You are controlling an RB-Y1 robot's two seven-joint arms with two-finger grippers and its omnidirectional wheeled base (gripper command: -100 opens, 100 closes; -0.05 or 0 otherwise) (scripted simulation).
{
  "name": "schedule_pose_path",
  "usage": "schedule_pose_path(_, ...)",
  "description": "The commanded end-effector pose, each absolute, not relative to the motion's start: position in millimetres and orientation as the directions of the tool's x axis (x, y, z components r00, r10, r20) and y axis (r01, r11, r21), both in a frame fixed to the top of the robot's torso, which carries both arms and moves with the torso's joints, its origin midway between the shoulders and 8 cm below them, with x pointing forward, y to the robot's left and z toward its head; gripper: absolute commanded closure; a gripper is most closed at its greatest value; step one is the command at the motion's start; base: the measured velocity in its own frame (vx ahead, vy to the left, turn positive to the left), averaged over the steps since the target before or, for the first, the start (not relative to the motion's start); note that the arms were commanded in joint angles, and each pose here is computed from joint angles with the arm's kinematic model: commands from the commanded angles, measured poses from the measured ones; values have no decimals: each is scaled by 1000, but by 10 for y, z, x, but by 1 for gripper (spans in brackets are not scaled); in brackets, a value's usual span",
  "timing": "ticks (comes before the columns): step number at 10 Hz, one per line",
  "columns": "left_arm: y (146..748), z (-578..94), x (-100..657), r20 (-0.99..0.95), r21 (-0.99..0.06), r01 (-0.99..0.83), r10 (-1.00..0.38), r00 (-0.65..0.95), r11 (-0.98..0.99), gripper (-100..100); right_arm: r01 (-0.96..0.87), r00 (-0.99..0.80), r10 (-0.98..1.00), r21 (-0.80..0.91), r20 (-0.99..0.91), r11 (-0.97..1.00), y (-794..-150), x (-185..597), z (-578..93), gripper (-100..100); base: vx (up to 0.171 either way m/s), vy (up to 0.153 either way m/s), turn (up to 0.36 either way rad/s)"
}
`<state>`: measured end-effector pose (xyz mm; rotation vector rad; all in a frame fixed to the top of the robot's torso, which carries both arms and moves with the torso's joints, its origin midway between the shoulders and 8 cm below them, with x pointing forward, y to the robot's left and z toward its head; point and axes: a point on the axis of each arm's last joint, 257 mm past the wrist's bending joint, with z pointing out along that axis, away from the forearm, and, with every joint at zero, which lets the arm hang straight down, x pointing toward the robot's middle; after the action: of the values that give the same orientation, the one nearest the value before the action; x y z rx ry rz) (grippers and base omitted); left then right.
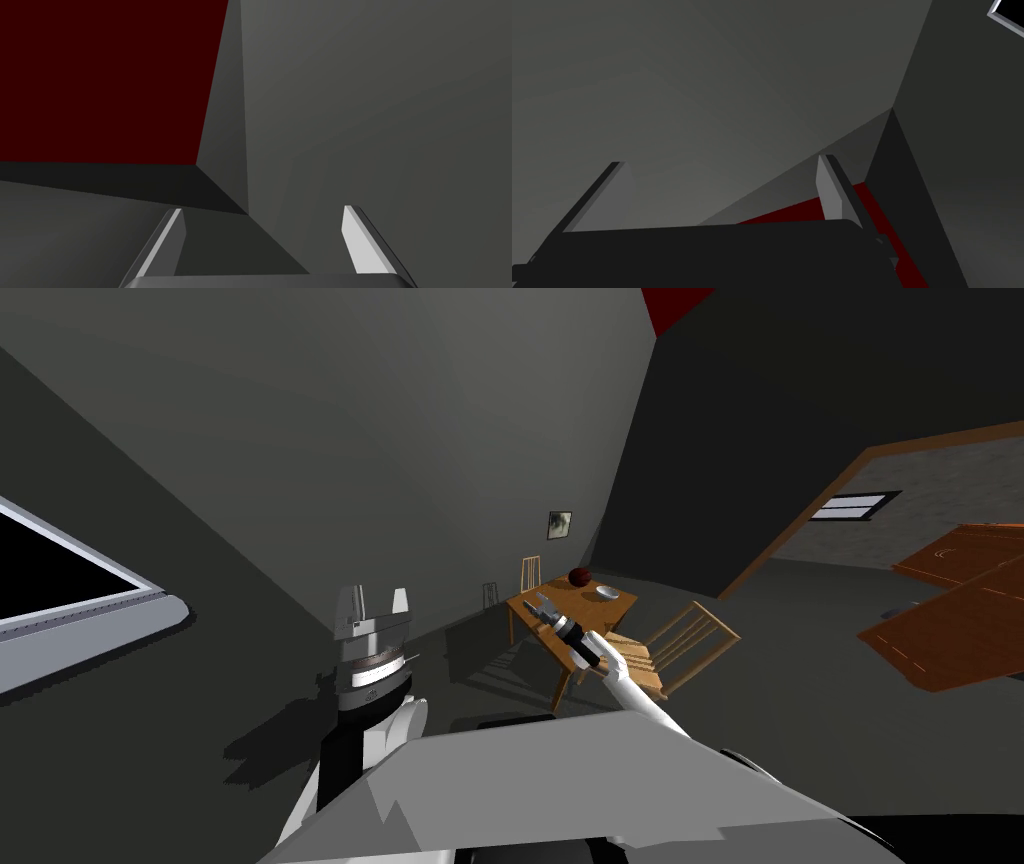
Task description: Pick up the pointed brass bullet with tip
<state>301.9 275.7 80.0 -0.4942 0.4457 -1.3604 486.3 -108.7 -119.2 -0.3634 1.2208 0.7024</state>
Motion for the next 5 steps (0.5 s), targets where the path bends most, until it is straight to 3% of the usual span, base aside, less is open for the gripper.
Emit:
schedule_pose_path(1, 2757, 800, 3019, -17, -575, 806, -987, 157, 138, 0, -671, 194, 184, 7, -964, 741, -1010, 4925, -1353, -100, 11, -1, 36)
schedule_pose_path(5, 2757, 800, 3019, -17, -575, 806, -987, 157, 138, 0, -675, 232, -40, -191, -972, 712, -957, 5061, -1749, -100, 25, 5, 37)
